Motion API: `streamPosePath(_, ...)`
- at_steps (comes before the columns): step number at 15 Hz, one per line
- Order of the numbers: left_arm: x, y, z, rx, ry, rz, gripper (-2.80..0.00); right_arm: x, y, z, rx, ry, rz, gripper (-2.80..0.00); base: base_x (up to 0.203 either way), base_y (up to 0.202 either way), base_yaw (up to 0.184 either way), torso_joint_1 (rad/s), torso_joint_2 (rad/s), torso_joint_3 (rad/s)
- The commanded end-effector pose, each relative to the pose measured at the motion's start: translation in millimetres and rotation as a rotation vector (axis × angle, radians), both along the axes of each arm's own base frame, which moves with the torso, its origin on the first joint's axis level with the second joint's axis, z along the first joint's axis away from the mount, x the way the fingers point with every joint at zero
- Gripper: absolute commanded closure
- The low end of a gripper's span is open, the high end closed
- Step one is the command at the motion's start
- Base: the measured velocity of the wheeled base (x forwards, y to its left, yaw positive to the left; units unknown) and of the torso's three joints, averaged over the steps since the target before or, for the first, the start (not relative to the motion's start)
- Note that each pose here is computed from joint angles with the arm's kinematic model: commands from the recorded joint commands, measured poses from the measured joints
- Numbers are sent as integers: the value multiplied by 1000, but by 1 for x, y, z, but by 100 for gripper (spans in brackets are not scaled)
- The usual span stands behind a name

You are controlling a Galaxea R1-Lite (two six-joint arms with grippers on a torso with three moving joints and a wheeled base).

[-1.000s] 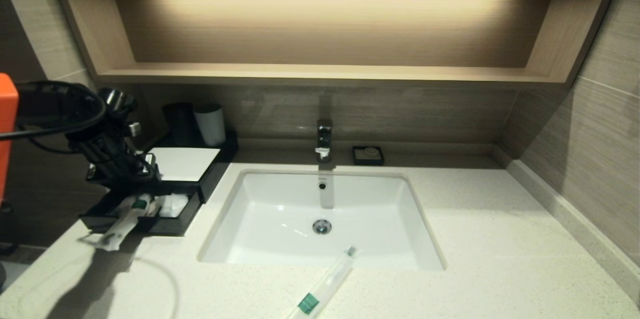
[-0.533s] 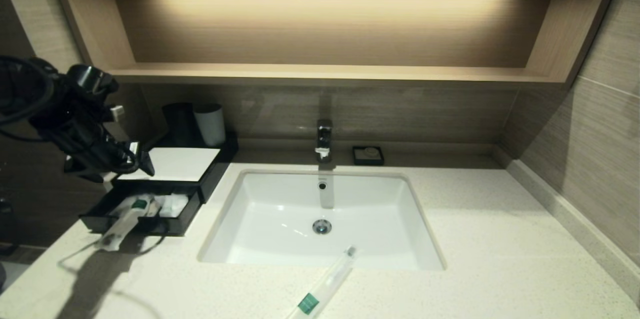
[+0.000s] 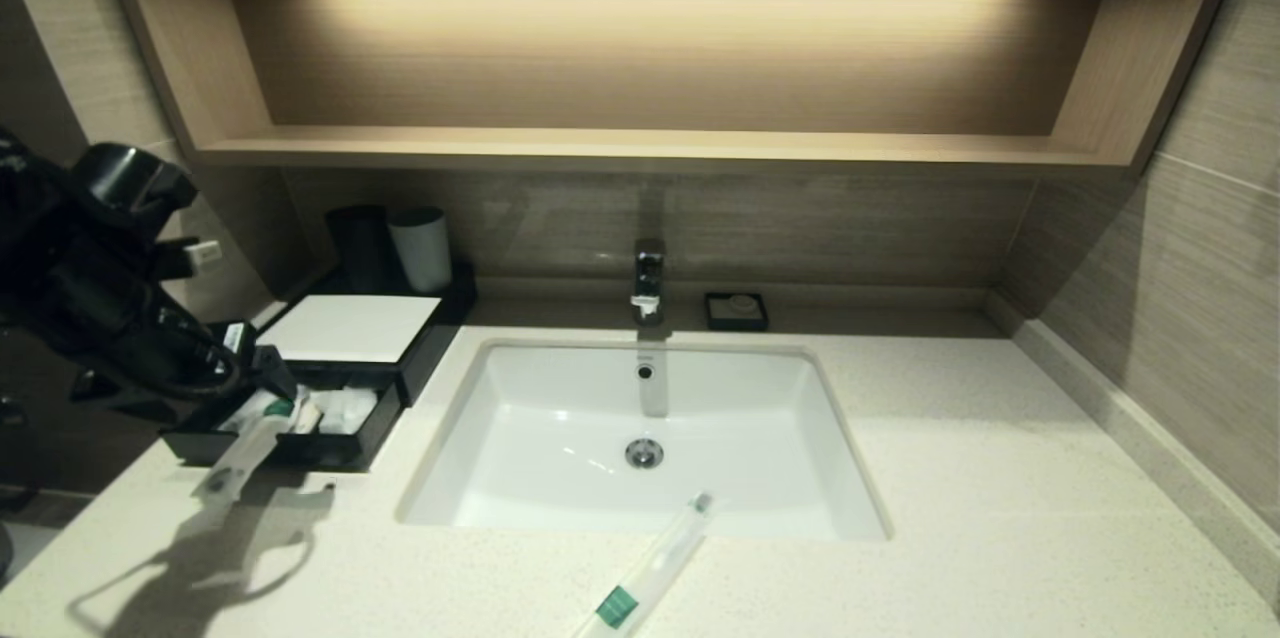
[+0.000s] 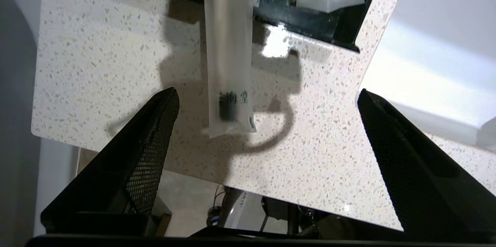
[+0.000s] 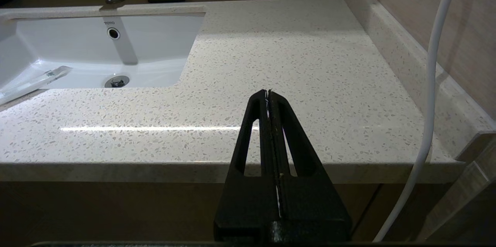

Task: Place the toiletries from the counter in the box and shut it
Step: Place the bathroom toiletry into the drawer

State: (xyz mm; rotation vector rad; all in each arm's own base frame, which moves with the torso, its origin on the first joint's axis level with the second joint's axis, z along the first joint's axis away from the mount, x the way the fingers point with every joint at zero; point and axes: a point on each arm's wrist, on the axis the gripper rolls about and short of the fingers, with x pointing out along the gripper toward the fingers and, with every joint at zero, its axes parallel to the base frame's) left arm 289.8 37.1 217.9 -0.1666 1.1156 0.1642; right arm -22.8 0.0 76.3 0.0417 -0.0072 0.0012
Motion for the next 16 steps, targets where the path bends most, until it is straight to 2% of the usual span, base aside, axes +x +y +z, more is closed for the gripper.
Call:
streamPosePath(1, -4, 0, -7, -7, 29, -1, -280, 0, 0, 0, 0, 1, 0, 0, 0, 0, 0, 0, 0, 0)
streamPosePath(16, 21, 11, -55, -35, 181, 19, -280, 0, 0, 0, 0, 1, 0, 0, 0, 0, 0, 0, 0, 0)
